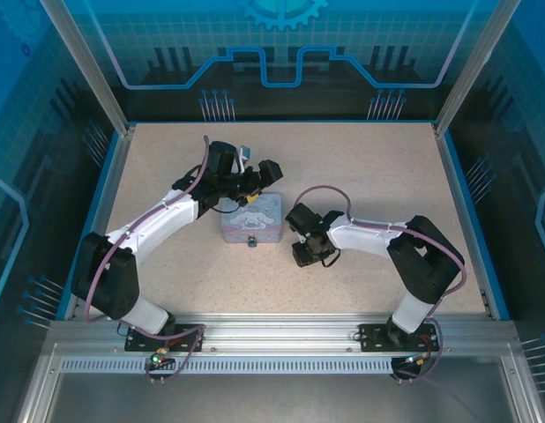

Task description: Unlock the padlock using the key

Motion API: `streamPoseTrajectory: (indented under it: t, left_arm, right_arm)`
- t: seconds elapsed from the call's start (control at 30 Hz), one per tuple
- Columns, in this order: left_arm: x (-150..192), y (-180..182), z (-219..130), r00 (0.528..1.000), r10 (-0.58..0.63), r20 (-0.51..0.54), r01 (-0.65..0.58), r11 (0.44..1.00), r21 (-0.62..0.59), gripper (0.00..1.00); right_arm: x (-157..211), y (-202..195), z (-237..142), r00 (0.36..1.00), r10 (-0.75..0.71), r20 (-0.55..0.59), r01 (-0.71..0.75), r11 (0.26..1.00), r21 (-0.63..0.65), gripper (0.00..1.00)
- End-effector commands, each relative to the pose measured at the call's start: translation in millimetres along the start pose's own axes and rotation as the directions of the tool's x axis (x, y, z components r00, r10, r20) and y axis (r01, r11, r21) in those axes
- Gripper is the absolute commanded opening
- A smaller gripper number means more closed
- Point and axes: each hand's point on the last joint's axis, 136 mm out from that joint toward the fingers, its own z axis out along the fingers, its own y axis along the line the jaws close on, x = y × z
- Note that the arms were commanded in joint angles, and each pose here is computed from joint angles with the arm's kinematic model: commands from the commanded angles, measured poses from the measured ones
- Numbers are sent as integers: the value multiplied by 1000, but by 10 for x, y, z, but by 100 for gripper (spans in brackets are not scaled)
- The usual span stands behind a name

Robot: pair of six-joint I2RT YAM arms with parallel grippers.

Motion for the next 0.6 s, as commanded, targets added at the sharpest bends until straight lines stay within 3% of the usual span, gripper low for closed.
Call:
streamPoseTrajectory:
  t: [0.0, 0.13, 0.3, 0.57]
  left_arm:
    - [-73, -91, -109, 999, 12, 32, -12, 1000, 19, 99]
    - [-80, -87, -108, 999, 9, 35, -10, 1000, 20, 99]
    - [-82, -96, -104, 999, 8, 35, -9, 1000, 24, 99]
    - [-81, -92, -89, 999, -2, 34, 1, 1000, 31, 99]
  right_arm:
    - [99, -59, 109, 999, -7, -52, 10, 999, 52, 29]
    - [114, -89, 124, 998, 11, -59, -8, 998, 57, 22]
    - [96, -77, 38, 999, 30, -41, -29, 999, 23, 32]
    - [136, -85, -36, 999, 41, -27, -40, 999, 11, 30]
